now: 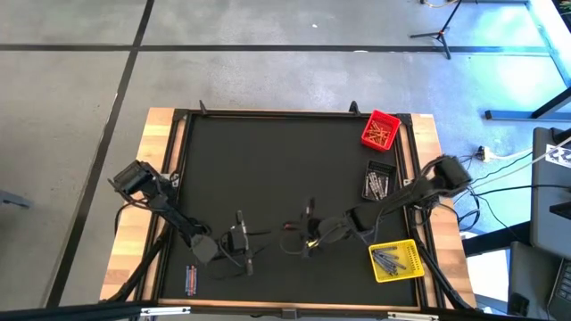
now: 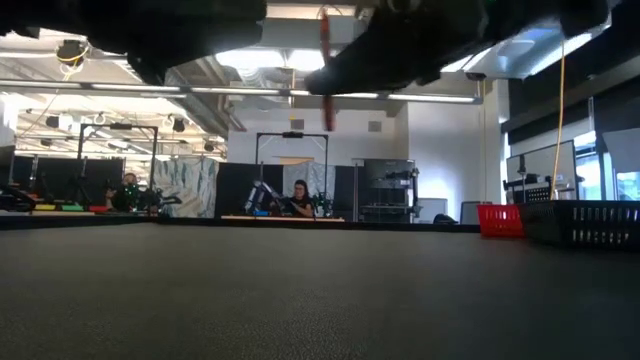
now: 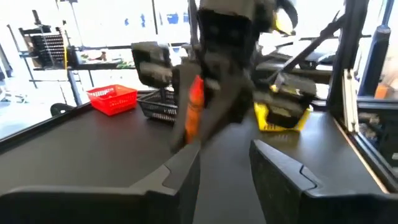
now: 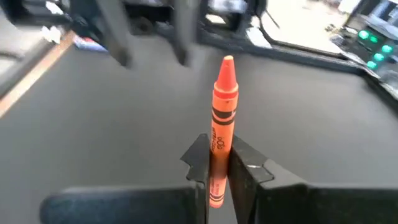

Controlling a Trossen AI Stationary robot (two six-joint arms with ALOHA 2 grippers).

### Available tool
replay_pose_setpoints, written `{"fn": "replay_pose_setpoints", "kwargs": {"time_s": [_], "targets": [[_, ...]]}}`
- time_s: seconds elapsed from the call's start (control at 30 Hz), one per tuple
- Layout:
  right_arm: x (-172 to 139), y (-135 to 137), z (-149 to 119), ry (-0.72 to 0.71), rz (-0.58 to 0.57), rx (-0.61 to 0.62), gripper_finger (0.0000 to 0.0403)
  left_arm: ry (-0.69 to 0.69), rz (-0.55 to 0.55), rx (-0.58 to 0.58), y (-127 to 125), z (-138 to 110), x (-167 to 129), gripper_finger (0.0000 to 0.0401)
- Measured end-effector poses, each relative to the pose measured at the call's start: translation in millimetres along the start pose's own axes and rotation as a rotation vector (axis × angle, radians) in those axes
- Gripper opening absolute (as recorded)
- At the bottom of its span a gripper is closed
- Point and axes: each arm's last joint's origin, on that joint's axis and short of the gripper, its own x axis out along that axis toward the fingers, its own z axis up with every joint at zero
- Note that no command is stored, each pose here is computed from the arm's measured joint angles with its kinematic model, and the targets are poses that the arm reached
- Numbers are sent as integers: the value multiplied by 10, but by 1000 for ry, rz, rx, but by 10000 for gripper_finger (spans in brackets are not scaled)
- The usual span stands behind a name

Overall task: Sort crayons
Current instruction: Put the orange crayon into the red bin

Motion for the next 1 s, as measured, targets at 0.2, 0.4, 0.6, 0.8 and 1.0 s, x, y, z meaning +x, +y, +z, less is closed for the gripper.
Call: {"fn": "replay_pose_setpoints", "kwargs": {"time_s": [0.2, 0.4, 0.6, 0.8, 1.0], "targets": [[-315, -183, 131, 116, -97, -37, 16, 24, 4, 30, 6, -38, 6, 133], [-644, -393, 224, 204, -198, -39, 29, 31, -11, 40, 4, -48, 9, 133], [-888, -694, 247, 296, -267, -4, 18, 34, -17, 42, 8, -52, 17, 133], [-1020, -990, 224, 374, -342, 30, 27, 38, -18, 48, 8, -58, 17, 133], [-1160, -1273, 192, 446, -403, 61, 21, 38, -17, 48, 9, -59, 17, 133]]}}
